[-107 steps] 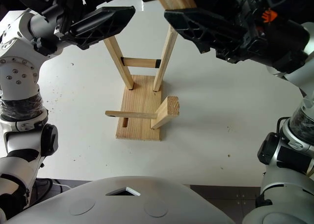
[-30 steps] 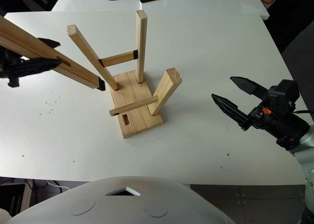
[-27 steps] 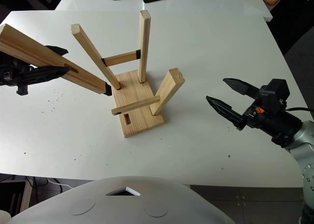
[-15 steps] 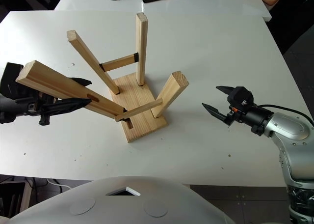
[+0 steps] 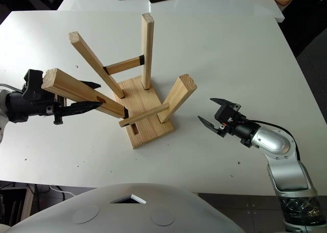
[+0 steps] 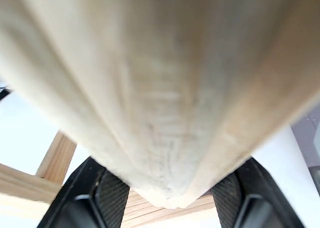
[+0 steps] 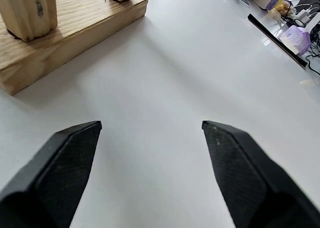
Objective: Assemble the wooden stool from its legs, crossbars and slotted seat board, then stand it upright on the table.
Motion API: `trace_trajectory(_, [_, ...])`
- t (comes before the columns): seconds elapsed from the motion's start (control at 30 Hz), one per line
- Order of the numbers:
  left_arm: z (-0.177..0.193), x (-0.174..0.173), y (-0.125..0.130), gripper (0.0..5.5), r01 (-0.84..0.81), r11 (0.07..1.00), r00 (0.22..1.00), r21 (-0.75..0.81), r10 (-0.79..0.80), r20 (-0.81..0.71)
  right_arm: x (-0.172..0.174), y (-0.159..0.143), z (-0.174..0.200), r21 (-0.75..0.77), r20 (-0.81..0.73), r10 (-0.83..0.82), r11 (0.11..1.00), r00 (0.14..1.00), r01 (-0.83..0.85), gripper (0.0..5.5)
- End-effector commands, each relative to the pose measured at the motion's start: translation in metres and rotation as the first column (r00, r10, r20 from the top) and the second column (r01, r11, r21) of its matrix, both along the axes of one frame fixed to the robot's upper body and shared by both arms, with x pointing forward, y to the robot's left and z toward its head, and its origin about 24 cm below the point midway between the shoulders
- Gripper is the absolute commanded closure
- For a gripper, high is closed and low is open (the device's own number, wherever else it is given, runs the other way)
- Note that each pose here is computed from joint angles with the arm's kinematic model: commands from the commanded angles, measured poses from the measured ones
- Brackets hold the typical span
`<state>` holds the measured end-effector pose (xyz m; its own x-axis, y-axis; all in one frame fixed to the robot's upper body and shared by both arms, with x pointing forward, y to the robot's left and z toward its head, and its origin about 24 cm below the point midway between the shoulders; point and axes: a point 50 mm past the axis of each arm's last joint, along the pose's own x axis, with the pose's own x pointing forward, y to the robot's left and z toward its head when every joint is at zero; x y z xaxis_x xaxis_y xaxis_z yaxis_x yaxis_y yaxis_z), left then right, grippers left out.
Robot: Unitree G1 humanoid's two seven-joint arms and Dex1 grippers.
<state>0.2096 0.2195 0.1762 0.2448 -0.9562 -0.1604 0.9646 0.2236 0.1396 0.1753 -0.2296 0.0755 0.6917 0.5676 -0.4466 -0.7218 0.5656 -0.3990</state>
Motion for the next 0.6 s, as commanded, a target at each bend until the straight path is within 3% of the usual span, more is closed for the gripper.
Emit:
trace_trajectory(0.03, [0.007, -0.001, -0.003, 3.39, 0.076, 0.997, 0.997, 0.018, -0.076, 0.004, -0.007, 0.004, -0.004, -0.014, 0.010, -0.018, 1.000, 1.000, 0.018, 1.80])
trace_trajectory(0.6, [-0.012, -0.025, -0.003, 3.39, -0.038, 0.998, 0.996, -0.045, 0.034, -0.084, -0.014, 0.003, -0.008, -0.042, 0.050, -0.077, 0.996, 0.996, 0.079, 1.80])
